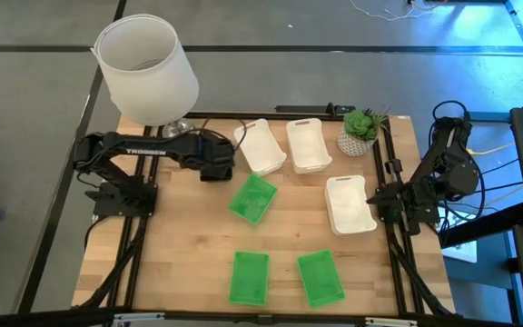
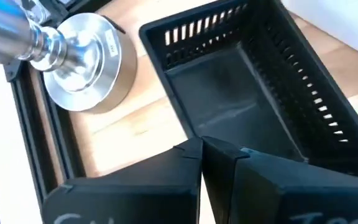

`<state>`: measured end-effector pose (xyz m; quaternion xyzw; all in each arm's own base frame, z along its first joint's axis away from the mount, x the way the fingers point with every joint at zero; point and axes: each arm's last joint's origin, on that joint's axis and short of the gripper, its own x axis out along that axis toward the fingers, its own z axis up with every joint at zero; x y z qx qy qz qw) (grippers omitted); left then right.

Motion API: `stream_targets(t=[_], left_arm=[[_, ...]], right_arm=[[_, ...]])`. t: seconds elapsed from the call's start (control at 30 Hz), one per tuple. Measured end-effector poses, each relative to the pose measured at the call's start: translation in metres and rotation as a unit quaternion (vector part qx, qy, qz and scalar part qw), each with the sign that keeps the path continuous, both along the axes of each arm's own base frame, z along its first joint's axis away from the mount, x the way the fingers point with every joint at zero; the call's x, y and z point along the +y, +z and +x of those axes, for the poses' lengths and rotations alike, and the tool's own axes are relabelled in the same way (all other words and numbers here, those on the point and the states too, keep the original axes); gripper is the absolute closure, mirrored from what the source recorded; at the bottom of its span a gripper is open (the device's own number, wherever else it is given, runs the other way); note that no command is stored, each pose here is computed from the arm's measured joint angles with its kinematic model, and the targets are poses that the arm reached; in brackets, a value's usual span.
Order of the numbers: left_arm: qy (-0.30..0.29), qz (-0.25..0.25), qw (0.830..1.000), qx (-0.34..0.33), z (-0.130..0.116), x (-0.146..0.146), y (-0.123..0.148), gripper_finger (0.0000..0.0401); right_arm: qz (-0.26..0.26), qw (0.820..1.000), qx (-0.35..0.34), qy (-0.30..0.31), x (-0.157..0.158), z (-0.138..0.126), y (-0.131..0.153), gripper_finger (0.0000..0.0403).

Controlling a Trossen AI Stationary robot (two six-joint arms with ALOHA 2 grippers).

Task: Stack baskets by color
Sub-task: Stack the bottom black bin on the other black bins

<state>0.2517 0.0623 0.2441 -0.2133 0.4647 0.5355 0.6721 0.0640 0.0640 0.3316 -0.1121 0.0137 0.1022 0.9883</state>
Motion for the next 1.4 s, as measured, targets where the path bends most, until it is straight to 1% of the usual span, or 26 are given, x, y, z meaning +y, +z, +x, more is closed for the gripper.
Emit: stream_targets(t=[0.23,0.4,0.47,0.57,0.63,0.7,0.77,0.83,0.93,1.07,1.17,1.2,1.4], left_arm=[[-0.005,-0.011,1.0,0.015,-0.002,0.0,-0.011,0.0401],[-0.005,-0.04,0.999,0.037,-0.009,-0.003,-0.026,0.0401],[-0.005,-0.046,0.998,0.033,-0.009,-0.003,-0.028,0.0401],[0.0,-0.044,0.999,0.009,-0.005,-0.003,-0.024,0.0401],[-0.008,-0.037,0.999,-0.023,0.0,-0.003,-0.01,0.0401],[-0.033,-0.025,0.997,-0.059,0.007,-0.004,0.005,0.0401],[-0.07,-0.012,0.993,-0.096,0.015,-0.004,0.014,0.0401],[-0.107,0.002,0.986,-0.128,0.025,-0.005,0.017,0.0401],[-0.132,0.012,0.981,-0.138,0.036,-0.003,0.013,0.0401],[-0.152,0.017,0.98,-0.126,0.047,-0.001,0.002,0.0401],[-0.15,0.017,0.983,-0.106,0.051,0.001,-0.007,0.0401],[-0.149,0.019,0.984,-0.099,0.053,0.003,-0.011,0.0401],[-0.162,0.016,0.985,-0.057,0.062,0.013,-0.034,0.0401]], right_arm=[[-0.001,1.0,-0.001,0.0,0.0,0.0,0.0,0.0395],[0.002,1.0,-0.001,-0.001,-0.001,-0.001,0.0,0.0395],[0.005,1.0,-0.003,-0.001,-0.002,-0.001,0.001,0.0395],[0.01,1.0,-0.006,-0.001,-0.004,-0.002,0.002,0.0395],[0.012,1.0,-0.007,-0.001,-0.005,-0.003,0.002,0.0395],[0.006,1.0,-0.009,-0.001,-0.006,-0.003,0.002,0.0395],[0.001,1.0,-0.012,0.0,-0.006,-0.004,0.002,0.0395],[-0.006,1.0,-0.015,0.0,-0.008,-0.005,0.003,0.0395],[-0.002,1.0,-0.019,0.0,-0.01,-0.006,0.003,0.0395],[-0.002,1.0,-0.021,-0.007,-0.012,-0.007,0.004,0.0395],[0.001,1.0,-0.025,-0.014,-0.015,-0.008,0.004,0.0395],[-0.005,1.0,-0.026,-0.012,-0.015,-0.009,0.004,0.0395],[-0.007,0.999,-0.031,-0.017,-0.018,-0.01,0.005,0.0395]])
